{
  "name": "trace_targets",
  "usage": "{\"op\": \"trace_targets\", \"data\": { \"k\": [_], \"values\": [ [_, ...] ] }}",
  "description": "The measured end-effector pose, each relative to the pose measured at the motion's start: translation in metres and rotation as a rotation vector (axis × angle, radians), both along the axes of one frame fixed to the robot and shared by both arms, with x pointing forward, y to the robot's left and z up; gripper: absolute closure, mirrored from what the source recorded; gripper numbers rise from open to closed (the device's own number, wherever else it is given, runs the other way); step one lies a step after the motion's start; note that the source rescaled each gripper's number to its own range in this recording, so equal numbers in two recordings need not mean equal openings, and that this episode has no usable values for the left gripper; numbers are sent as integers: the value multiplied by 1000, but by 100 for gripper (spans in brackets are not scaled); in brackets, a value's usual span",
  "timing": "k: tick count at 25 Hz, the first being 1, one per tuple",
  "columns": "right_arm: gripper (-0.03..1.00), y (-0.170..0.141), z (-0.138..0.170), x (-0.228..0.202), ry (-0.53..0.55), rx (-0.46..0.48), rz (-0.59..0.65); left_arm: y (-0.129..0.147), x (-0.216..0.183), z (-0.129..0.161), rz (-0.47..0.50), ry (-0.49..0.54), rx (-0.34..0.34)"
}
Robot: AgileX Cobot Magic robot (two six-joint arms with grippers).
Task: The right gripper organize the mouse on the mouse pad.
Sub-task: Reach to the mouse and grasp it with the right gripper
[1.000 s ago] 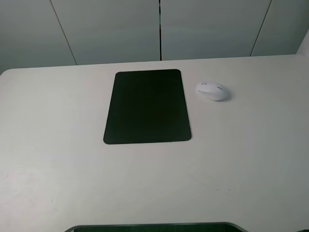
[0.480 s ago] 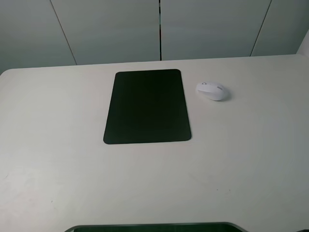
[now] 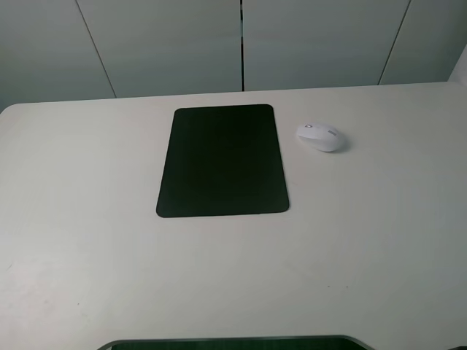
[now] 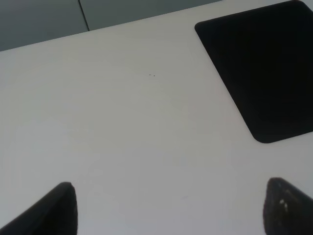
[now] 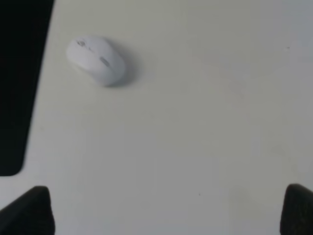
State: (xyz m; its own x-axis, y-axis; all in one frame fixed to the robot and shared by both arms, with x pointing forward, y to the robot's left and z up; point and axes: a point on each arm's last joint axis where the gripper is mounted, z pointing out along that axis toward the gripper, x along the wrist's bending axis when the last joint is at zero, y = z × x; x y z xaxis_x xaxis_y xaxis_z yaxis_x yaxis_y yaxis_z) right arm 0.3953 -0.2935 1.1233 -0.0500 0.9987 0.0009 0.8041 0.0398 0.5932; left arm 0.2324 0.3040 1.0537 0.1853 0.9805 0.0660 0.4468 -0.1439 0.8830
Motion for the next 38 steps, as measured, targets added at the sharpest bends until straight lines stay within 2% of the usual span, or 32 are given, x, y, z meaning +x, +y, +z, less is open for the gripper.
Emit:
{"op": "trace_targets", "data": {
  "k": [9,20,30,34,38],
  "values": [
    [-3,2,-41,104,231,-88,144,0,0,0,0,0,0],
    [-3,37,-110,208,393,-115,416,0,0,0,0,0,0],
    [-3,93,-163,257,444,-112,605,0,0,0,0,0,0],
    [-3,101,-182,266,477,-118,637,0,0,0,0,0,0],
    [-3,98,-194,274,491,-185,675,0,0,0,0,0,0]
  ]
}}
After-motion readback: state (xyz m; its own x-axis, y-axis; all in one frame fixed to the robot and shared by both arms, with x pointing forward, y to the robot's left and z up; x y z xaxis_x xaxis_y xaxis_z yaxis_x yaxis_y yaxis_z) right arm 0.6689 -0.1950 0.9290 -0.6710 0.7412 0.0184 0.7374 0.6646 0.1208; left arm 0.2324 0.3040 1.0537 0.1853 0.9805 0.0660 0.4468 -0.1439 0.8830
